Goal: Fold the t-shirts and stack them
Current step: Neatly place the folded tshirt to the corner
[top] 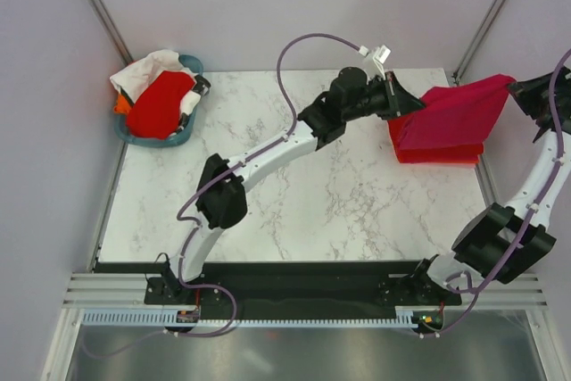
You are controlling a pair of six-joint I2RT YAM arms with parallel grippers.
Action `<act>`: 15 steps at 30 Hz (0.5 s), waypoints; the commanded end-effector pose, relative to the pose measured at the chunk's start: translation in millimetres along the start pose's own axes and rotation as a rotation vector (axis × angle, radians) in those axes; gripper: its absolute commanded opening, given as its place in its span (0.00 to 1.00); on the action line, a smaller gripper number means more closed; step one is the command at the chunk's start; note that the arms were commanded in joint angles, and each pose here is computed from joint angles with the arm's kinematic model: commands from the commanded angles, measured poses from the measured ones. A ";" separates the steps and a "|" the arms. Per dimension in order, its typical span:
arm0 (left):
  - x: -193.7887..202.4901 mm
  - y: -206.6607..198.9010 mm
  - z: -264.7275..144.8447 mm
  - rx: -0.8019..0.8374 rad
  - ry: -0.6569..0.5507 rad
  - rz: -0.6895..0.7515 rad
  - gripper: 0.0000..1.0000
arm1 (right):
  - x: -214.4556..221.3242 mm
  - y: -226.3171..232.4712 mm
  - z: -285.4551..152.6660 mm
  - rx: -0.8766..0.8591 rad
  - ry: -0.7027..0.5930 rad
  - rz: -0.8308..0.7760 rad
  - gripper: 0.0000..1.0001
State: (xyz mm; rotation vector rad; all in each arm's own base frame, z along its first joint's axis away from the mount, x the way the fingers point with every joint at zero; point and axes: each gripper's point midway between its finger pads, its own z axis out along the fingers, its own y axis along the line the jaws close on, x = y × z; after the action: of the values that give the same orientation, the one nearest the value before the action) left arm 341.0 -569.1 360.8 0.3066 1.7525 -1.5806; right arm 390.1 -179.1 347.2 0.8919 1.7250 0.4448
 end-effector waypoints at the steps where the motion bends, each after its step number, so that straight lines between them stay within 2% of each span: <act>1: 0.4 -6.7 18.9 0.054 -0.063 -0.039 0.02 | -22.9 -17.8 1.8 0.046 -0.060 -0.027 0.00; 6: 5.9 15.9 39.8 0.077 -0.126 -0.056 0.02 | -25.4 -36.4 23.5 0.070 -0.043 -0.007 0.00; 8: 17.1 36.8 49.4 0.054 -0.127 -0.083 0.02 | -23.3 -48.9 34.9 0.096 -0.031 -0.002 0.00; 15: 24.2 40.0 58.9 0.073 -0.170 -0.074 0.02 | -18.0 -73.1 54.9 0.138 -0.005 0.001 0.00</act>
State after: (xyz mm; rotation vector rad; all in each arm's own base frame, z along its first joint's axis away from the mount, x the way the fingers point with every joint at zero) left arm 373.7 -621.3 247.4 0.1757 1.8123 -1.5834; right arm 412.4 -217.9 280.9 0.9624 1.8371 0.3988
